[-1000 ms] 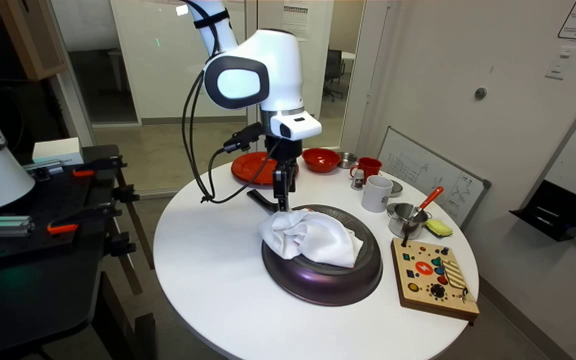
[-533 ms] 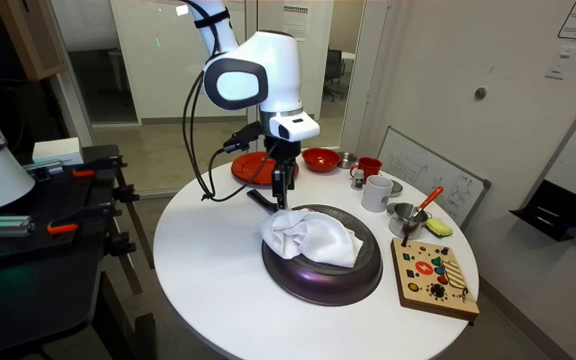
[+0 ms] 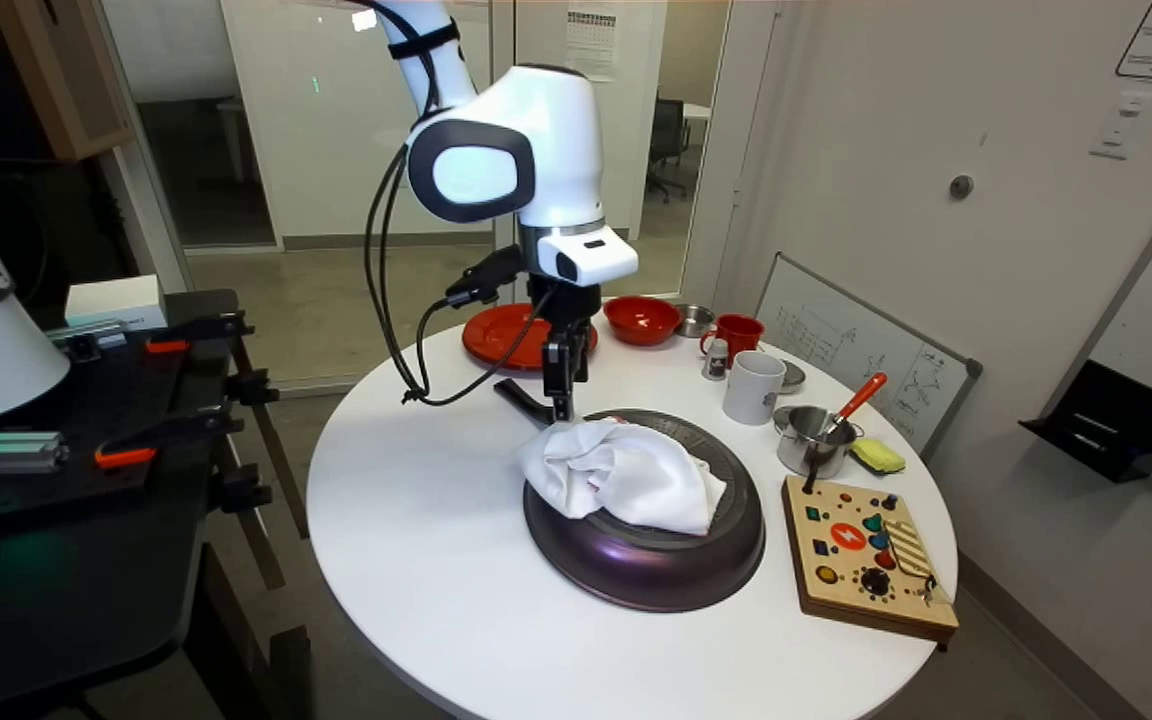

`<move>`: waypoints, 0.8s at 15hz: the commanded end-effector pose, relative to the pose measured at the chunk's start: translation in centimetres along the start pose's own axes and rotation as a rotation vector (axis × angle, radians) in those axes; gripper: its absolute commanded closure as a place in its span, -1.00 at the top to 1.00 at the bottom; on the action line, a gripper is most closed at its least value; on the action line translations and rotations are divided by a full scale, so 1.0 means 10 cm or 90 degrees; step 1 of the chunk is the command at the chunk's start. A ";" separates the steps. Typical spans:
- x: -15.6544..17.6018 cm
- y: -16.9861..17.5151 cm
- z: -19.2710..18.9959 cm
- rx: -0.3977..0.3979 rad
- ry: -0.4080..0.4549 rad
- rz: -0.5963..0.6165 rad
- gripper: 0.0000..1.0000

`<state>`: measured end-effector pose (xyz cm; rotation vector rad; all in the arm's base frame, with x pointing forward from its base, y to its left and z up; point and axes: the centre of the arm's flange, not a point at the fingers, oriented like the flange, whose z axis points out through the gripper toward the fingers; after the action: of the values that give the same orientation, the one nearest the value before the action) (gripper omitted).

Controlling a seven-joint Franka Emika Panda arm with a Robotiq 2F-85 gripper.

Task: Unfold the towel

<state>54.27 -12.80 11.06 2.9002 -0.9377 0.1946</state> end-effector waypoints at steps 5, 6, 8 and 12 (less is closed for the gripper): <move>0.01 -0.04 0.34 -0.016 0.046 0.014 1.00; 0.05 -0.03 0.39 -0.019 0.058 0.021 1.00; 0.16 0.01 0.47 -0.023 0.069 0.037 1.00; 0.31 0.06 0.58 -0.030 0.057 0.052 0.33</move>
<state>55.27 -15.18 6.98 2.8098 -0.9912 0.3005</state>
